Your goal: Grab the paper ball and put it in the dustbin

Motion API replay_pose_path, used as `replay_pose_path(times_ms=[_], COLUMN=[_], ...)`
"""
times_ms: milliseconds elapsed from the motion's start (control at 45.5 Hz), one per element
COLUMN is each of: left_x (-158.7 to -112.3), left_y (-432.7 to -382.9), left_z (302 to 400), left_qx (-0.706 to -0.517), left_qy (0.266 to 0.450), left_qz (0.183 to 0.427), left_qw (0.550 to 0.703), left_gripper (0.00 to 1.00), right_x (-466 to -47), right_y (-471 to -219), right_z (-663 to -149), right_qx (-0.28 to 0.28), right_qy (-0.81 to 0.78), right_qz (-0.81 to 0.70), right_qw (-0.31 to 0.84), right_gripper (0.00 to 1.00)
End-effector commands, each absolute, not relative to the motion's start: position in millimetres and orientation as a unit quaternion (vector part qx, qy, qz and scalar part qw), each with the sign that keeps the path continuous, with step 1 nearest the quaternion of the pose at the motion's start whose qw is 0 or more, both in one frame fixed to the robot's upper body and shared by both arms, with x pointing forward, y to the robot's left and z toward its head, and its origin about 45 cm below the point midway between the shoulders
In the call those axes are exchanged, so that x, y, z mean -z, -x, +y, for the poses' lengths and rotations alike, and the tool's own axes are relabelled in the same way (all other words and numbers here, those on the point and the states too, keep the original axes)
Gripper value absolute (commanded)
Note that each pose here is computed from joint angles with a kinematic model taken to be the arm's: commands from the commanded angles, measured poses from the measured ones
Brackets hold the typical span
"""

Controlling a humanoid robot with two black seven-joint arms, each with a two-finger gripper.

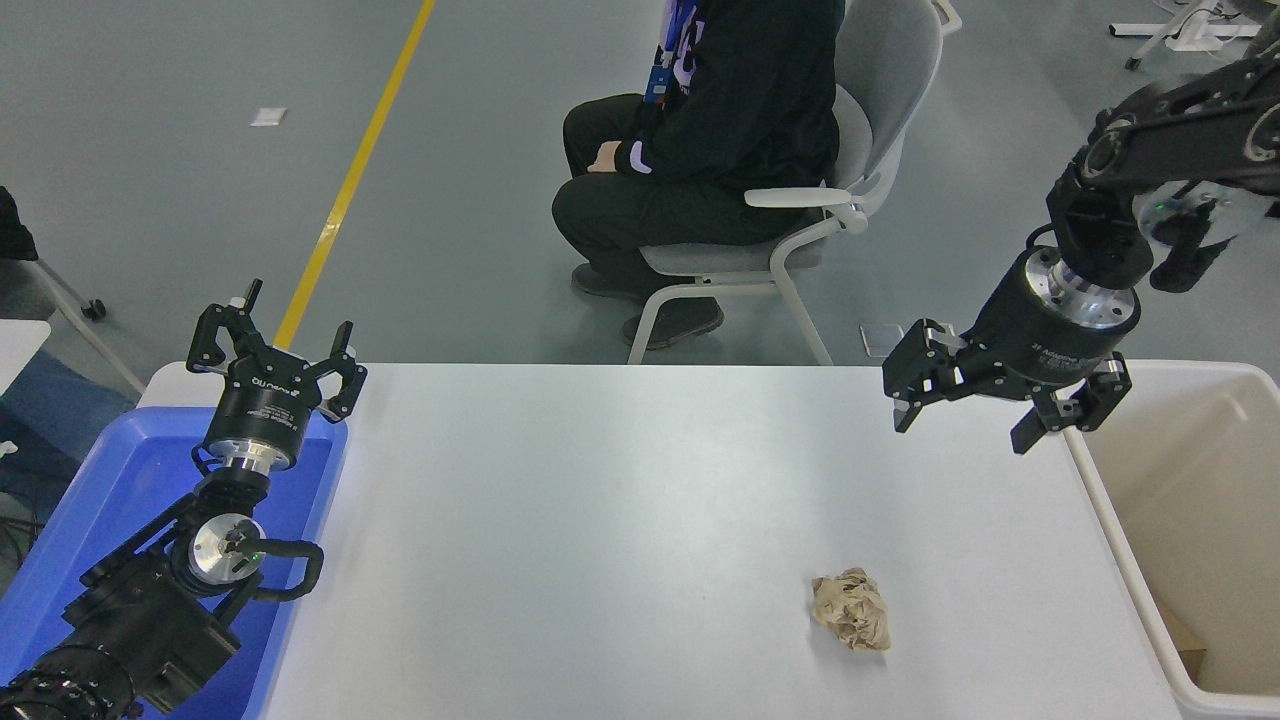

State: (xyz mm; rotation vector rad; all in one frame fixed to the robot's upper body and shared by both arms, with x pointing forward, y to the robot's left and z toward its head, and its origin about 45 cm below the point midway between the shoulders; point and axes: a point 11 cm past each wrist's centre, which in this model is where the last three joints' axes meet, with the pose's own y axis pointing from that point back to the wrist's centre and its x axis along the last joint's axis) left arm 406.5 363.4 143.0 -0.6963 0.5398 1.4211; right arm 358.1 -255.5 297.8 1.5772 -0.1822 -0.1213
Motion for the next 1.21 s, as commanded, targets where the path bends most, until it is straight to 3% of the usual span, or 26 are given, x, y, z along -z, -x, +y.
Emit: replay_pose_path(times_ms=[0, 88, 330, 681, 1187], left_x=[-142.9, -143.0, -143.1, -143.1, -143.2], left_y=[-406.5, -406.5, -406.5, -406.5, -406.3], left_z=[363.3, 363.4, 363.4, 363.5, 364.8], left_qx=[-0.630, -0.631, -0.631, -0.631, -0.632], left_qy=[0.309, 0.309, 0.309, 0.310, 0.310], left_qz=[0.240, 0.240, 0.239, 0.239, 0.238], left_qw=[0.671, 0.670, 0.670, 0.670, 0.669], left_gripper=[0.98, 0.98, 0.98, 0.98, 0.98], right_x=[-245, -215, -133, -110, -87], right_y=[-355, -346, -289, -316, -315], right_z=[-256, -248, -191, -192, -212], right_qx=[0.034, 0.021, 0.018, -0.014, -0.046], right_qy=[-0.692, -0.692, -0.727, -0.722, -0.691], right_qz=[-0.105, -0.089, 0.039, -0.033, -0.054], right_qw=[0.714, 0.716, 0.685, 0.691, 0.719], right_gripper=[1.00, 1.00, 1.00, 1.00, 1.00])
